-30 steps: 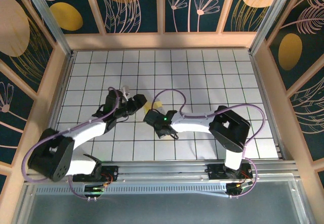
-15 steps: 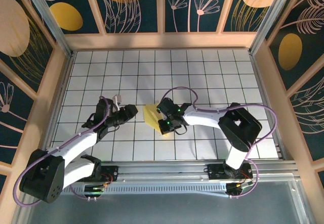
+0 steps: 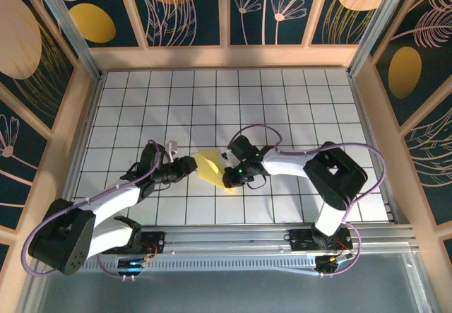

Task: Fold a paper plane with a square sheet of paper (fold left side to right side)
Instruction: Fourth fold the wing at the center of the table.

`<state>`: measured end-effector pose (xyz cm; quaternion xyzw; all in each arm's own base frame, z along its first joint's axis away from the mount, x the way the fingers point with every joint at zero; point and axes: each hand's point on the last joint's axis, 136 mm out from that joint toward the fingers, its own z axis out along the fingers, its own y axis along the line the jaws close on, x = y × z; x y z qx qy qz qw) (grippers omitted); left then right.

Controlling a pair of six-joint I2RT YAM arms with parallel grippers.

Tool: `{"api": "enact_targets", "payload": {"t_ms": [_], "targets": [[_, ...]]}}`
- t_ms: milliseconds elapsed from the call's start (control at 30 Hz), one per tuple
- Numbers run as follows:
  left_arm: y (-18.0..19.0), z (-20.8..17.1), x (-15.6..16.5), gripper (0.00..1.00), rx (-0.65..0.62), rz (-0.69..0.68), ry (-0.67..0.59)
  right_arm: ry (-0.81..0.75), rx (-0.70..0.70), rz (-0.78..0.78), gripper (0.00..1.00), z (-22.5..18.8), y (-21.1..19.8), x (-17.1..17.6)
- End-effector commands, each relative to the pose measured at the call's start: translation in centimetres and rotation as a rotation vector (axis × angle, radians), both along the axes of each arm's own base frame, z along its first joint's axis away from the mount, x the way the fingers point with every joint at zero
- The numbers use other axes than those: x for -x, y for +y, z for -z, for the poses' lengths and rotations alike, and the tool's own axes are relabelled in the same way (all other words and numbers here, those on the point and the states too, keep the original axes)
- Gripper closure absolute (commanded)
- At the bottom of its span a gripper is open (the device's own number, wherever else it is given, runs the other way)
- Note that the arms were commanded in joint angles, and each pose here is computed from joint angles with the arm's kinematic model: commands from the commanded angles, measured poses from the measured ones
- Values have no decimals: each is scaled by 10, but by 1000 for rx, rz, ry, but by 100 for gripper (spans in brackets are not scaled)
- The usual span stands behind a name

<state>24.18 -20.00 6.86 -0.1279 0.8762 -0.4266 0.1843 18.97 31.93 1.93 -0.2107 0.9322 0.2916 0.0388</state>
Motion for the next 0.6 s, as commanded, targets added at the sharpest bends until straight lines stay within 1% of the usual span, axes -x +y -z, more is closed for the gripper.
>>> {"api": "enact_targets", "payload": {"t_ms": [0, 400, 567], "targets": [[-13, -3, -5, 59, 15, 15, -6, 18, -54, -10, 100, -8, 2, 3], [-37, 2, -23, 55, 4, 54, 5, 27, -52, -6, 100, -7, 2, 3], [-42, 10, -29, 51, -16, 54, 24, 32, -53, -5, 100, -7, 3, 3]]}}
